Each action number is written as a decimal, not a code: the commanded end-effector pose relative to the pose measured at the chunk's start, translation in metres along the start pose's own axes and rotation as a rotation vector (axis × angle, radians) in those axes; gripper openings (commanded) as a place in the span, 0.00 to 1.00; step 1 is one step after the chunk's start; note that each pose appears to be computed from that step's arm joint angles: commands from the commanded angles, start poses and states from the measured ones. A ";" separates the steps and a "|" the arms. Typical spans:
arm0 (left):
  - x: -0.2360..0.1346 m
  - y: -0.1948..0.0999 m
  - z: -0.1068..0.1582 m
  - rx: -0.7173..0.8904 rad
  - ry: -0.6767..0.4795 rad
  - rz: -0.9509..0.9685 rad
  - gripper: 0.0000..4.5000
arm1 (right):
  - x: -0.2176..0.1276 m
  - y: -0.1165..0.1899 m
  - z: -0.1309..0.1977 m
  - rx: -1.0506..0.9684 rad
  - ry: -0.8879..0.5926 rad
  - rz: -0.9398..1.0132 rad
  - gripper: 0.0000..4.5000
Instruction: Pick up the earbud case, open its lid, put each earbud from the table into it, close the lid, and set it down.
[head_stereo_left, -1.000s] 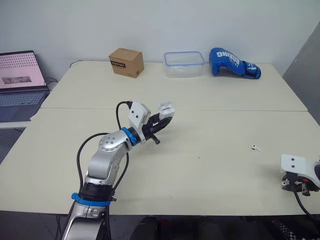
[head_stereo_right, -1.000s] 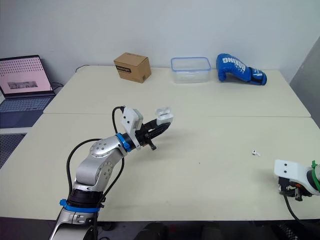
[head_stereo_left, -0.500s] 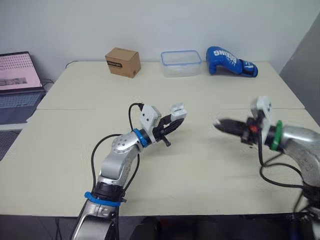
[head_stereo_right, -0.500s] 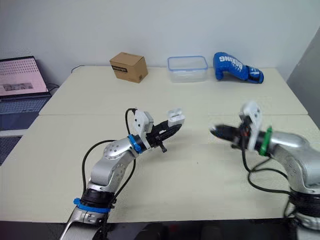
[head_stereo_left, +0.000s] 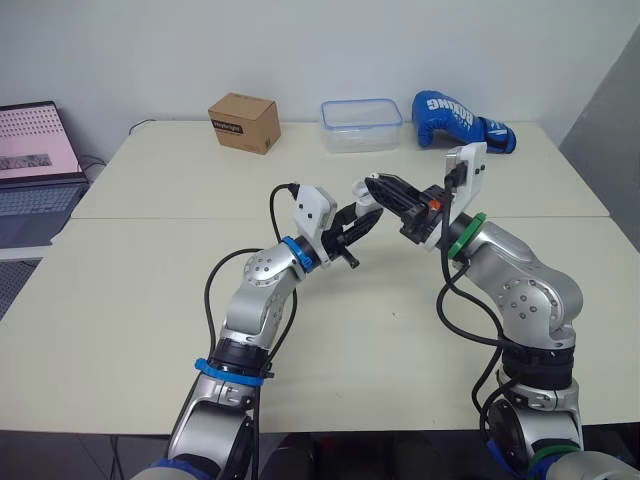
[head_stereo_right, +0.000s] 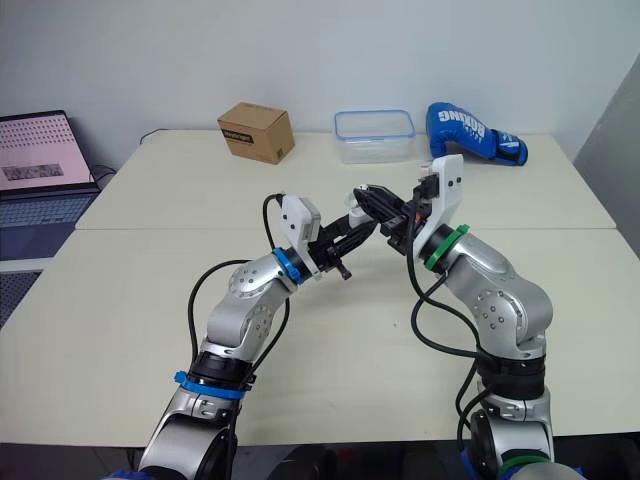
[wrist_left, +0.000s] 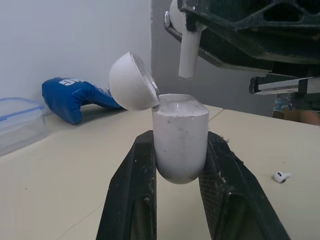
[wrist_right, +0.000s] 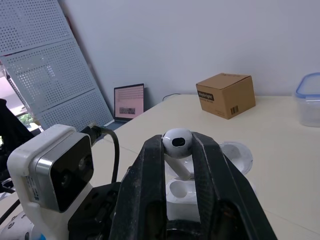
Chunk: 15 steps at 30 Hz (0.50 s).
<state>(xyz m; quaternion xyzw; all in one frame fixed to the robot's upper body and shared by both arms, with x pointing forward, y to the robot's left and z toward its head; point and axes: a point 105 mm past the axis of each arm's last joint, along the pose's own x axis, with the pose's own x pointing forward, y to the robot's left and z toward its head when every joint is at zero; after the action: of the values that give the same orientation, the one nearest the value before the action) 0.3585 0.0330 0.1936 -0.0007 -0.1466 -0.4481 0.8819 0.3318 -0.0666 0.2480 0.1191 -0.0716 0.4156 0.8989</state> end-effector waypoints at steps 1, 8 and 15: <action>0.002 0.001 0.017 0.037 -0.060 0.001 0.16 | 0.002 0.007 0.005 -0.015 -0.023 0.021 0.08; 0.000 -0.002 0.019 0.046 -0.068 -0.004 0.16 | 0.003 0.003 -0.005 0.001 -0.009 0.006 0.08; 0.000 -0.005 0.021 0.051 -0.073 -0.018 0.16 | 0.004 0.001 -0.012 0.016 -0.001 -0.006 0.08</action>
<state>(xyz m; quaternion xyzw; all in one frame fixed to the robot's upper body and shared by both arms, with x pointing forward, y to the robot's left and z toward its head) 0.3574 0.0349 0.1922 0.0010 -0.1479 -0.4458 0.8828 0.3358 -0.0616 0.2348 0.1292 -0.0584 0.4114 0.9004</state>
